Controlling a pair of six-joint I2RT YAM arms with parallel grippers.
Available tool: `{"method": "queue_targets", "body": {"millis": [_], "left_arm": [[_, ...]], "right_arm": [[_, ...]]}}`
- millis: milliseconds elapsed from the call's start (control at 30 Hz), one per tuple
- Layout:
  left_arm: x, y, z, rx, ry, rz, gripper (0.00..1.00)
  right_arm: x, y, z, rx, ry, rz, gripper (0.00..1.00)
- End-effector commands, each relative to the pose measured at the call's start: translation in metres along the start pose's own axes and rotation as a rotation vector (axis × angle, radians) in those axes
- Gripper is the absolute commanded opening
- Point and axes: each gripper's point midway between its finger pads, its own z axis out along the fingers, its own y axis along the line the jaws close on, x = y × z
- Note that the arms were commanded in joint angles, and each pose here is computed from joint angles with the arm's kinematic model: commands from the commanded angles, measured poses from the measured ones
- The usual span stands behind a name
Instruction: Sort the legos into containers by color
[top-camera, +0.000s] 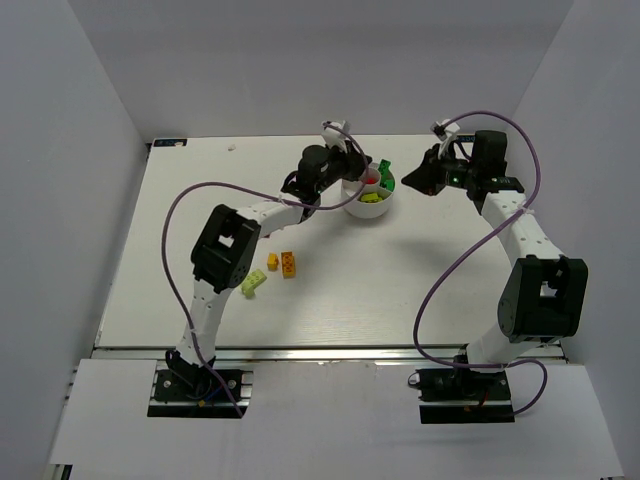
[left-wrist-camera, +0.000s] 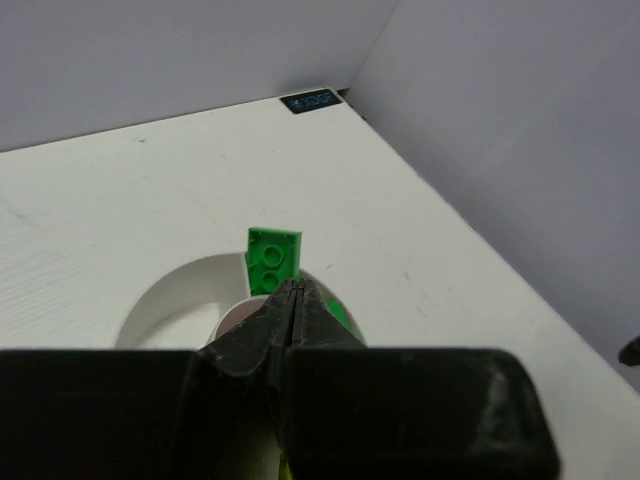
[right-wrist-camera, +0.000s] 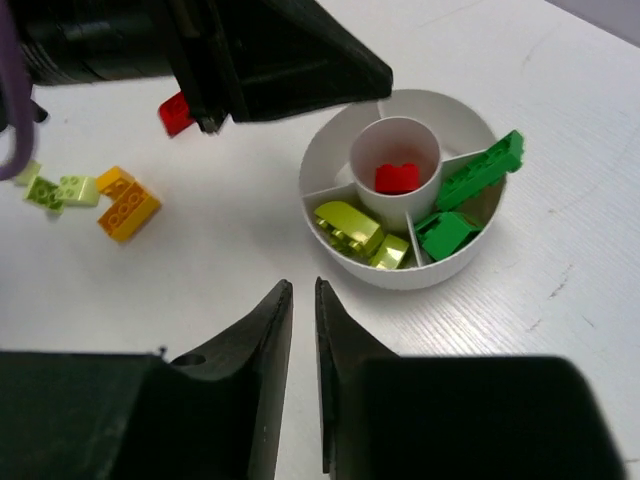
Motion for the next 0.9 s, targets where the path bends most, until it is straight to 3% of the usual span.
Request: {"method": "queue_targets", "body": {"millis": [0,67,133,167,200,300,433,533,667,867], "left_arm": [[-0.095,-0.023,-0.038,-0.036,-0.113,0.046,0.11],[-0.079,0.001,-0.062,-0.121,-0.042,0.02,0.08],[-0.094,0.001,-0.09,-0.142,-0.022,-0.015,0.12],[-0.074,0.028,-0.11,-0.215,0.067,-0.059,0.19],[-0.083,0.031,-0.125,-0.239,0.077,-0.099,0.38],[-0.051,0.075,-0.175,-0.403,0.23,-0.175,0.64],[-0.022,0.103,-0.236,-0.598,0.399,-0.117,0.77],[-0.003,0.125,-0.263,-0.729,0.538,-0.086,0.78],[0.028,0.147,-0.275,-0.831,0.713,-0.074,0.79],[0.036,0.165,-0.259,-0.856,0.798,-0.068,0.78]], "right_arm": [[-0.01,0.021,-0.01,-0.103,-0.013,-0.085,0.24],[-0.006,0.033,-0.009,-0.174,-0.007,-0.104,0.39],[0.004,0.048,-0.008,-0.25,0.016,-0.143,0.59],[0.007,0.053,-0.008,-0.272,0.022,-0.16,0.64],[0.015,0.059,-0.008,-0.293,0.043,-0.156,0.75],[0.024,0.073,-0.007,-0.368,0.049,-0.231,0.89],[0.034,0.083,-0.002,-0.409,0.069,-0.239,0.89],[0.037,0.084,0.004,-0.412,0.089,-0.238,0.89],[0.037,0.083,0.01,-0.393,0.111,-0.235,0.89],[0.042,0.085,0.01,-0.383,0.128,-0.226,0.88]]}}
